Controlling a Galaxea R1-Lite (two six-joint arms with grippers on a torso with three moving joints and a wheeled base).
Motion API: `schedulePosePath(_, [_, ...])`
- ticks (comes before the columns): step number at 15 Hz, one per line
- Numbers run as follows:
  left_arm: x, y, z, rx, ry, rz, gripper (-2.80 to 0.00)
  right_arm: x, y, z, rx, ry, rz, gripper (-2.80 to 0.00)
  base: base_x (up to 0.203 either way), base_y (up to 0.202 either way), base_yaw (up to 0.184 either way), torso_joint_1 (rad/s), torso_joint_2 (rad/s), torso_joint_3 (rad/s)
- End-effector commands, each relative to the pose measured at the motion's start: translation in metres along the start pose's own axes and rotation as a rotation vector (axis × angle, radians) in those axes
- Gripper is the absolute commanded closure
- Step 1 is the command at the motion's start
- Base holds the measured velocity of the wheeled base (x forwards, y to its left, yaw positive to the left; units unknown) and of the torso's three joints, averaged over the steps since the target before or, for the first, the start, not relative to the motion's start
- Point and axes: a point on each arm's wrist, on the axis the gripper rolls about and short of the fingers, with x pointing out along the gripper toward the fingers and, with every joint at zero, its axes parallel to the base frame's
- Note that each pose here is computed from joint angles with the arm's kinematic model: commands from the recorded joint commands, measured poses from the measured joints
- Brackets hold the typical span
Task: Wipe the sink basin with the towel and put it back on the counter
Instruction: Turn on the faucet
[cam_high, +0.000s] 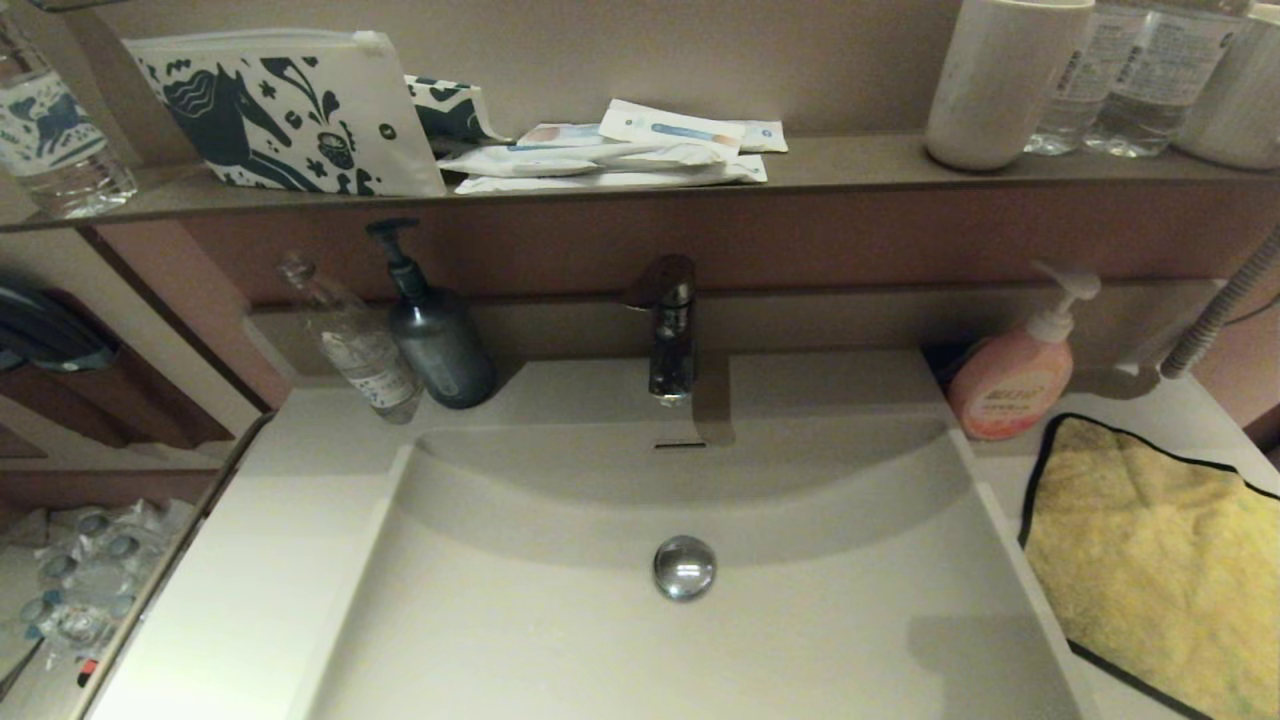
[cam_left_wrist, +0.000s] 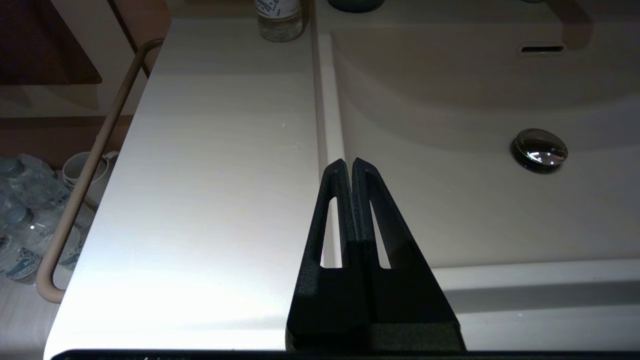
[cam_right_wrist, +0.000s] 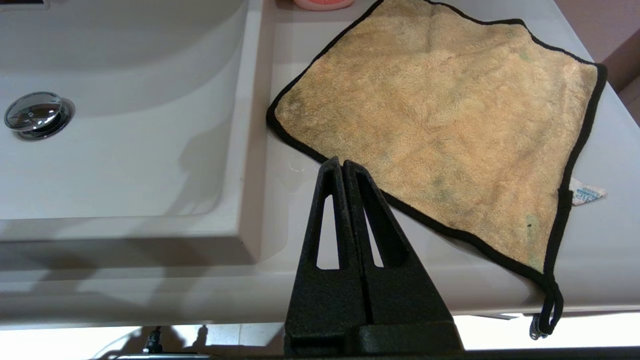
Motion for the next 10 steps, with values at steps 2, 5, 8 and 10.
schedulePosePath(2, [0.0,0.0,0.0,0.0,-0.001,-0.001,0.0,0.0,0.0,0.0,0.0,-0.001,0.0,0.0,0.0,0.0,0.0,0.0,0.0,0.0])
schedulePosePath(5, [0.0,0.0,0.0,0.0,-0.001,0.0,0.0,0.0,0.0,0.0,0.0,-0.001,0.0,0.0,0.0,0.0,0.0,0.0,0.0,0.0])
schedulePosePath(8, [0.0,0.0,0.0,0.0,-0.001,0.0,0.0,0.0,0.0,0.0,0.0,-0.001,0.0,0.0,0.0,0.0,0.0,0.0,0.0,0.0])
schedulePosePath(10, [0.0,0.0,0.0,0.0,-0.001,0.0,0.0,0.0,0.0,0.0,0.0,-0.001,0.0,0.0,0.0,0.0,0.0,0.0,0.0,0.0])
